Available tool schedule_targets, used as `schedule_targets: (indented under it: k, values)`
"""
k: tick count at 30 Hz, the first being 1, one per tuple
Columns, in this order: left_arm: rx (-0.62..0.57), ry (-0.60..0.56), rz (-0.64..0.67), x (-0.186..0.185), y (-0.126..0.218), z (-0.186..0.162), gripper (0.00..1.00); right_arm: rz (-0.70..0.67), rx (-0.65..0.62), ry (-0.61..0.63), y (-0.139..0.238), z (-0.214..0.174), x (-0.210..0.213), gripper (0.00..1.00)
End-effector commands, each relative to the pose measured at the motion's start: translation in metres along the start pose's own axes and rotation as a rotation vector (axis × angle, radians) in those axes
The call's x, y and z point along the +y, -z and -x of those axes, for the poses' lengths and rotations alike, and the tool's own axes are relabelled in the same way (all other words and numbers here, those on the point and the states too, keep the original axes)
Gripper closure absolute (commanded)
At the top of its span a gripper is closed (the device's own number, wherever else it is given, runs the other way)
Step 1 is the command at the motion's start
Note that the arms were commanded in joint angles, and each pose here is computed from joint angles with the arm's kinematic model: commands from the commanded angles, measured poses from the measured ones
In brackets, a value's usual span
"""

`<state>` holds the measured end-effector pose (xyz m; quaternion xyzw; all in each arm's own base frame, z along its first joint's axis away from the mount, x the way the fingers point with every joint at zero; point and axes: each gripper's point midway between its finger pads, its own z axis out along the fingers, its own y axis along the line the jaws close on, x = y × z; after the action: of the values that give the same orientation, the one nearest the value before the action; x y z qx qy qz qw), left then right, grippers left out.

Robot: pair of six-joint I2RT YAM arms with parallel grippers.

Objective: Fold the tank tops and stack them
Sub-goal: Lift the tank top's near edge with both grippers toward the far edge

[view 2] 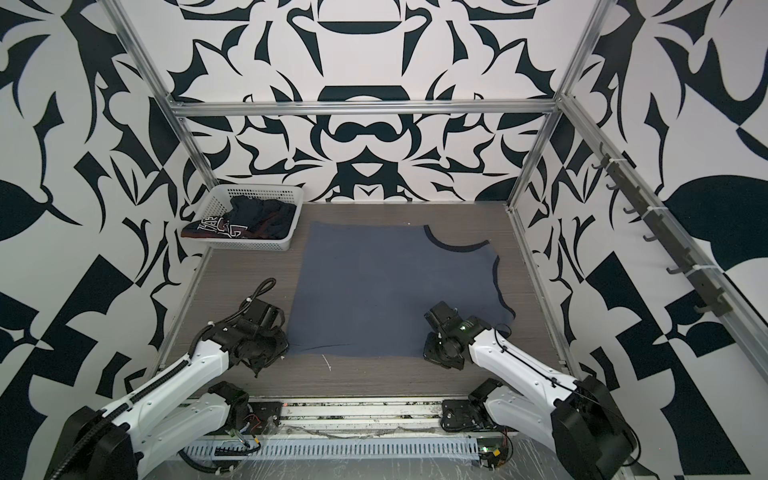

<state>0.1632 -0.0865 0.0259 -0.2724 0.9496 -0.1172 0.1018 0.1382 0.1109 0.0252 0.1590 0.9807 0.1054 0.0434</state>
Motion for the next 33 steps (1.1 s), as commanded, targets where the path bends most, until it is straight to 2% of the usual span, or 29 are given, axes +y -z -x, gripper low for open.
schedule_targets:
  k: [1,8,14,18,33]
  values:
    - [0.013,-0.001,0.0,0.0,-0.003,-0.002,0.76,-0.064,-0.021,0.019,0.014,0.002,-0.009,0.9]
    - [0.023,-0.008,-0.001,-0.001,-0.005,-0.005,0.88,-0.056,-0.035,0.034,0.019,0.005,-0.006,0.95]
    - [0.001,-0.004,-0.011,0.0,-0.002,-0.004,0.91,0.016,-0.017,0.034,0.009,0.002,0.004,0.71]
    - [0.007,-0.001,-0.005,0.001,-0.003,-0.005,0.92,0.033,-0.017,0.028,0.003,0.002,0.007,0.64]
    - [0.008,-0.009,-0.011,-0.002,-0.003,-0.004,0.97,-0.086,-0.024,0.024,-0.012,0.006,-0.013,0.65]
